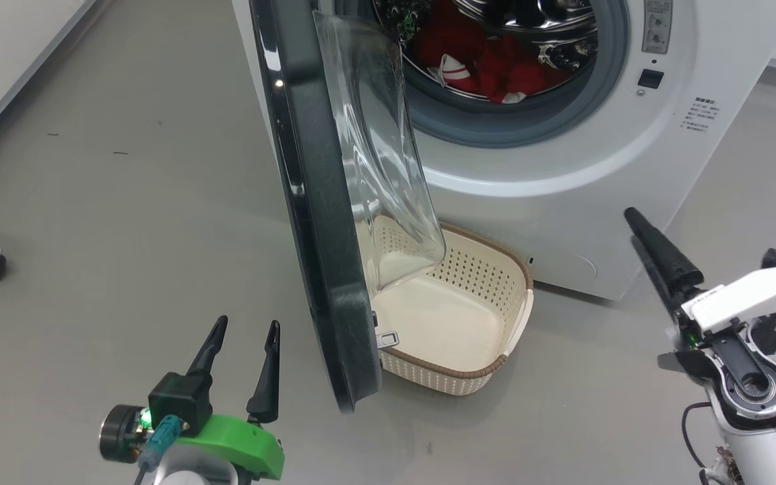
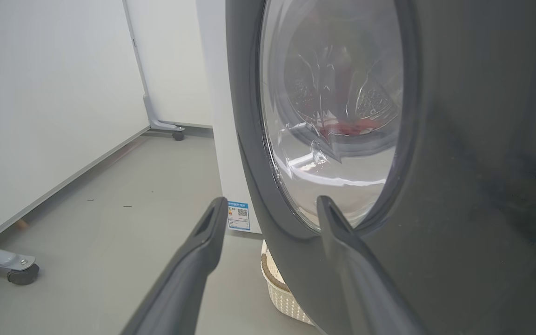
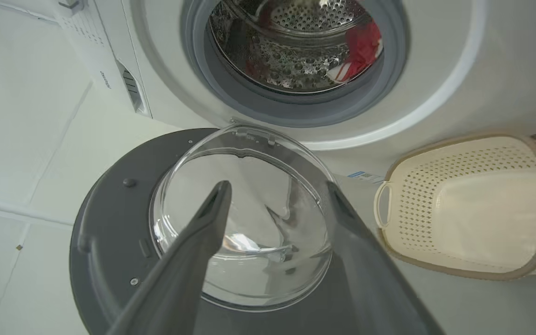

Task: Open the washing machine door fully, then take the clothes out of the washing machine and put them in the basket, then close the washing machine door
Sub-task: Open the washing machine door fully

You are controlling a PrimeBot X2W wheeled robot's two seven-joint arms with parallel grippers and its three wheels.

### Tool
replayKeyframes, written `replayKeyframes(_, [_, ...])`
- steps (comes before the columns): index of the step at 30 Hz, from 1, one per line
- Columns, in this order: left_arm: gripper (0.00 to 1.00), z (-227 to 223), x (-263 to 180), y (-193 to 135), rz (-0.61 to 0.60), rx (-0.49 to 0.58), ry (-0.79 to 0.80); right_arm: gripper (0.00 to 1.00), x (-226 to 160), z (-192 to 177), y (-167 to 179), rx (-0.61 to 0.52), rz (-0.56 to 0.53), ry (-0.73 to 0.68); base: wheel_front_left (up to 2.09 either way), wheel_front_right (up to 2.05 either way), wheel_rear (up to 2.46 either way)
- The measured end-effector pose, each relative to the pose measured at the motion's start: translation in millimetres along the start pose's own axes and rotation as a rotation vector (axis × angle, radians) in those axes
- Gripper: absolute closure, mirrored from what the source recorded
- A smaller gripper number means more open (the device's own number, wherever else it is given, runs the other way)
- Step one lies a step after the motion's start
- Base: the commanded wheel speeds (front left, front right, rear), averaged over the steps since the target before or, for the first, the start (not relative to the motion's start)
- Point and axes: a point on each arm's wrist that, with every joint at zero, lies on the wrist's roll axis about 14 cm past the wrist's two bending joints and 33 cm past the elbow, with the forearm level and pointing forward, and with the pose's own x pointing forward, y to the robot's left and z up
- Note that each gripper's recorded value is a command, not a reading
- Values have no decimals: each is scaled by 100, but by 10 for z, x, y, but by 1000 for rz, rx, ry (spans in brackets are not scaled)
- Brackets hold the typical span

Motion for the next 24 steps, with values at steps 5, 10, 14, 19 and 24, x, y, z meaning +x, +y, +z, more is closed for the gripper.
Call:
replayKeyframes(5, [0,-5,3,5,2,-2,2,0,-148,236,-88,-227,-58,-115,0,0,0])
replayKeyframes(10, [0,-10,6,3,1,-2,3,0,-269,378,-137,-401,-92,-191,0,0,0])
replayKeyframes(14, [0,-13,7,-1,0,-2,4,0,-386,512,-162,-620,-116,-240,0,0,0])
replayKeyframes(19, [0,-10,6,1,1,-3,3,0,-503,628,-152,-889,-121,-280,0,0,0])
replayKeyframes(24, [0,-14,-2,9,3,-2,4,0,-576,627,-226,-1066,-174,-293,0,0,0])
